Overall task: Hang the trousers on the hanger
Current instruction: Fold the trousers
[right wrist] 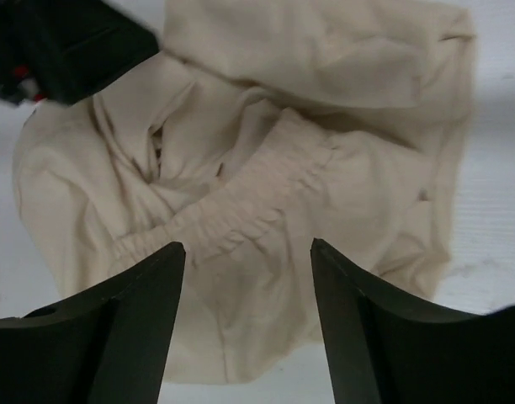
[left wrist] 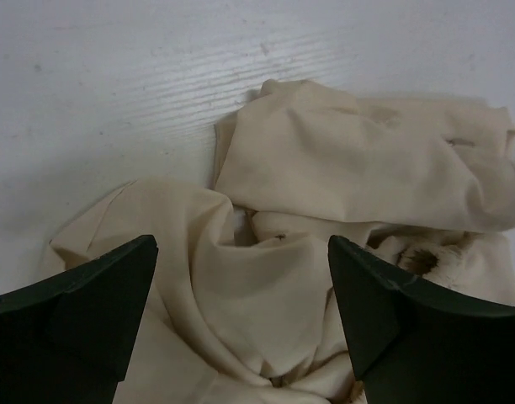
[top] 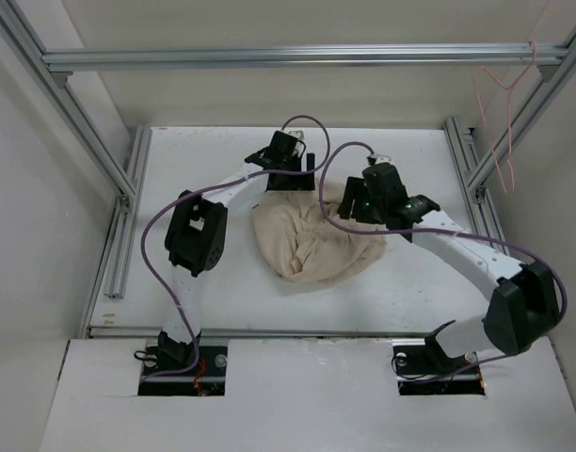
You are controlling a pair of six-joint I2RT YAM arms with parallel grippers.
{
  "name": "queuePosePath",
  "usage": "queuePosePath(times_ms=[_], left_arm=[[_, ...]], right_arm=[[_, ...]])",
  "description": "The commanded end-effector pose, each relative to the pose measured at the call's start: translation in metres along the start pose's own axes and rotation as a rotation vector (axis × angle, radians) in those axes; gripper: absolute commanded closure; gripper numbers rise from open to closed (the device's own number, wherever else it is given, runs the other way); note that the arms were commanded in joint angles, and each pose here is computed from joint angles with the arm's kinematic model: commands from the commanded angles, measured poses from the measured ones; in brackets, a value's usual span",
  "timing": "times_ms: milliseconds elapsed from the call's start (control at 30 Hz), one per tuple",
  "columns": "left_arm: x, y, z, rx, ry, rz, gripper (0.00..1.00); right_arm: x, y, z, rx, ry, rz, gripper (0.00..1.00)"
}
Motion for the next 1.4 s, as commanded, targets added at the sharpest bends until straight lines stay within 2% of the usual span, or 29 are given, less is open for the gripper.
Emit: queuePosePath(times_ms=[0, 133, 300, 333, 367, 400, 433, 467, 500, 600, 733, 767, 833, 900, 967, 1033, 1133, 1200, 1333, 1367], left_arm=[[-0.014, 0.001, -0.010, 0.033, 0.028, 0.062, 0.19], [-0.019, 0.018, 0.000, 0.072, 0.028, 0.067, 0.30], [-0.010, 0.026, 0.002, 0.070, -0.013, 0.030, 0.69], [-0.006, 0.027, -0.001, 0.061, -0.036, 0.017, 0.75], [-0.002, 0.026, -0.005, 0.050, -0.055, 0.006, 0.80], [0.002, 0.025, -0.009, 0.037, -0.081, -0.004, 0.84], [0.009, 0.022, -0.016, 0.016, -0.109, -0.018, 0.88], [0.015, 0.017, -0.022, -0.005, -0.141, -0.034, 0.90], [0.021, 0.011, -0.030, -0.032, -0.166, -0.051, 0.93], [0.044, -0.030, -0.071, -0.185, -0.264, -0.092, 0.96], [0.067, -0.141, -0.156, -0.507, -0.426, -0.082, 0.98], [0.072, -0.161, -0.166, -0.554, -0.448, -0.086, 0.98], [0.084, -0.235, -0.191, -0.726, -0.510, -0.112, 0.98], [0.092, -0.300, -0.200, -0.869, -0.544, -0.142, 0.97], [0.099, -0.348, -0.199, -0.971, -0.566, -0.172, 0.96], [0.110, -0.387, -0.186, -1.039, -0.592, -0.218, 0.95], [0.132, -0.404, -0.145, -1.024, -0.633, -0.319, 0.93], [0.144, -0.395, -0.116, -0.969, -0.663, -0.357, 0.90], [0.159, -0.348, -0.047, -0.801, -0.692, -0.413, 0.85], [0.161, -0.336, -0.032, -0.766, -0.701, -0.413, 0.84]], right_arm=[[0.037, 0.023, 0.006, 0.014, -0.054, -0.107, 0.27], [0.036, 0.059, 0.018, 0.071, -0.061, -0.056, 0.25], [0.021, 0.091, 0.034, 0.095, -0.091, 0.083, 0.34], [0.021, 0.095, 0.038, 0.106, -0.096, 0.091, 0.39], [0.021, 0.098, 0.041, 0.115, -0.099, 0.092, 0.48], [0.023, 0.100, 0.041, 0.114, -0.089, 0.085, 0.68], [0.026, 0.098, 0.038, 0.103, -0.069, 0.072, 0.83], [0.029, 0.091, 0.029, 0.070, -0.047, 0.062, 0.90], [0.034, 0.082, 0.016, 0.020, -0.024, 0.043, 0.92], [0.053, 0.034, -0.042, -0.176, 0.010, -0.045, 0.93], [0.077, -0.052, -0.132, -0.402, 0.051, -0.155, 0.94], [0.081, -0.074, -0.151, -0.451, 0.068, -0.183, 0.94], [0.094, -0.134, -0.194, -0.577, 0.093, -0.263, 0.94], [0.099, -0.185, -0.221, -0.676, 0.113, -0.316, 0.94], [0.097, -0.222, -0.231, -0.738, 0.140, -0.356, 0.94], [0.086, -0.245, -0.224, -0.760, 0.190, -0.372, 0.94], [0.055, -0.226, -0.169, -0.658, 0.244, -0.329, 0.93], [0.036, -0.197, -0.125, -0.555, 0.238, -0.270, 0.93], [-0.032, -0.123, -0.028, -0.366, 0.274, -0.053, 0.93], [-0.040, -0.117, -0.021, -0.356, 0.280, -0.033, 0.93]])
Point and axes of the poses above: each gripper's point midway between its finger pads, its own y axis out along the fingers, its own x axis along the line the jaws close on, z = x × y, the point moved 2 cm from there along -y, back along the fingers, and after that the axes turned 1 degree about -y, right-handed, at the moved point
